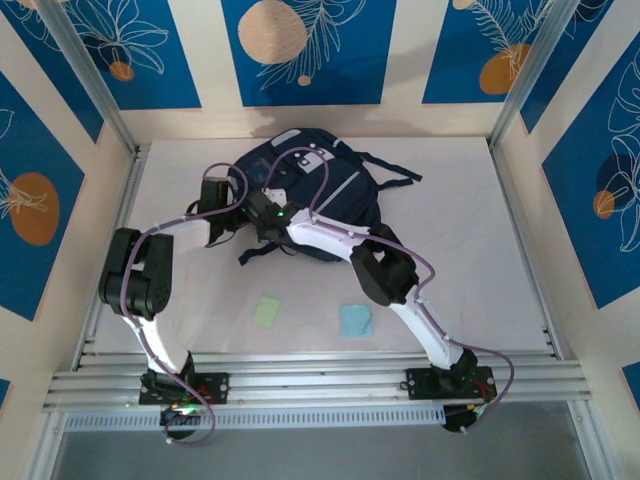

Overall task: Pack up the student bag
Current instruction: Zip the student bag at the top-center of the table.

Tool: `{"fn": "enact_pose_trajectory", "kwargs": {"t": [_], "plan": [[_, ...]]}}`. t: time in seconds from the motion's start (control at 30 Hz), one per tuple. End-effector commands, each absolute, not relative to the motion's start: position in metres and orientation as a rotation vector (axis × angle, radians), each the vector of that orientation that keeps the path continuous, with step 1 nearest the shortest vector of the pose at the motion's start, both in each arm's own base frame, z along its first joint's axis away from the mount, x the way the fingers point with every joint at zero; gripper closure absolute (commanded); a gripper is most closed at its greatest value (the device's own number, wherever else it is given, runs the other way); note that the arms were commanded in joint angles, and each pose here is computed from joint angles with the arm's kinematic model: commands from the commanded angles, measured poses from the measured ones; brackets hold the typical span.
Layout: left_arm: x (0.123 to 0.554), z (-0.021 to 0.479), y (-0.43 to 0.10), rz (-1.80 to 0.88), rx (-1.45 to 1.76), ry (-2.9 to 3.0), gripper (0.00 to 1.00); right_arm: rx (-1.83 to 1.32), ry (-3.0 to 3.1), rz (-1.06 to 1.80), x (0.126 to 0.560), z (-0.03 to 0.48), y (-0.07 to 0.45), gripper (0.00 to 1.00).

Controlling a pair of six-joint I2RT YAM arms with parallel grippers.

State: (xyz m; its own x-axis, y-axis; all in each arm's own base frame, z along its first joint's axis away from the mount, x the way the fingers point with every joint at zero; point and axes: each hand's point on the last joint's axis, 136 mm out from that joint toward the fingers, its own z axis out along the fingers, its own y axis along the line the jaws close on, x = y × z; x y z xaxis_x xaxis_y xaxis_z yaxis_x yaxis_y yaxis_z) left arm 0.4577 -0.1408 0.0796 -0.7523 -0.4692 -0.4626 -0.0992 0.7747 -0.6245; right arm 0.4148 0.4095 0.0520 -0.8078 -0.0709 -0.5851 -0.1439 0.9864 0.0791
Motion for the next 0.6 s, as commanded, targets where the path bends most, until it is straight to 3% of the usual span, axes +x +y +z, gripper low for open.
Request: {"fn": "enact_pose_trajectory", "kwargs": {"t": [0.0,0.27,0.47,0.57], "plan": [[0.46,0.089,-0.149,-0.846,-0.408,2.325,0.3,-0.165,2.547,0.262,0.417,0.057,0.395,1.0],[0.477,0.077,-0.154,-0.883,-0.486,2.288,0.28,-0.213,2.645,0.754,0.376,0.114,0.413,1.0],[0.491,0.072,-0.162,-0.849,-0.465,2.281,0.28,-0.19,2.755,0.905,0.347,0.111,0.409,1.0],[0.497,0.07,-0.164,-0.841,-0.464,2.277,0.36,-0.178,2.806,0.901,0.339,0.101,0.4,1.0]]}}
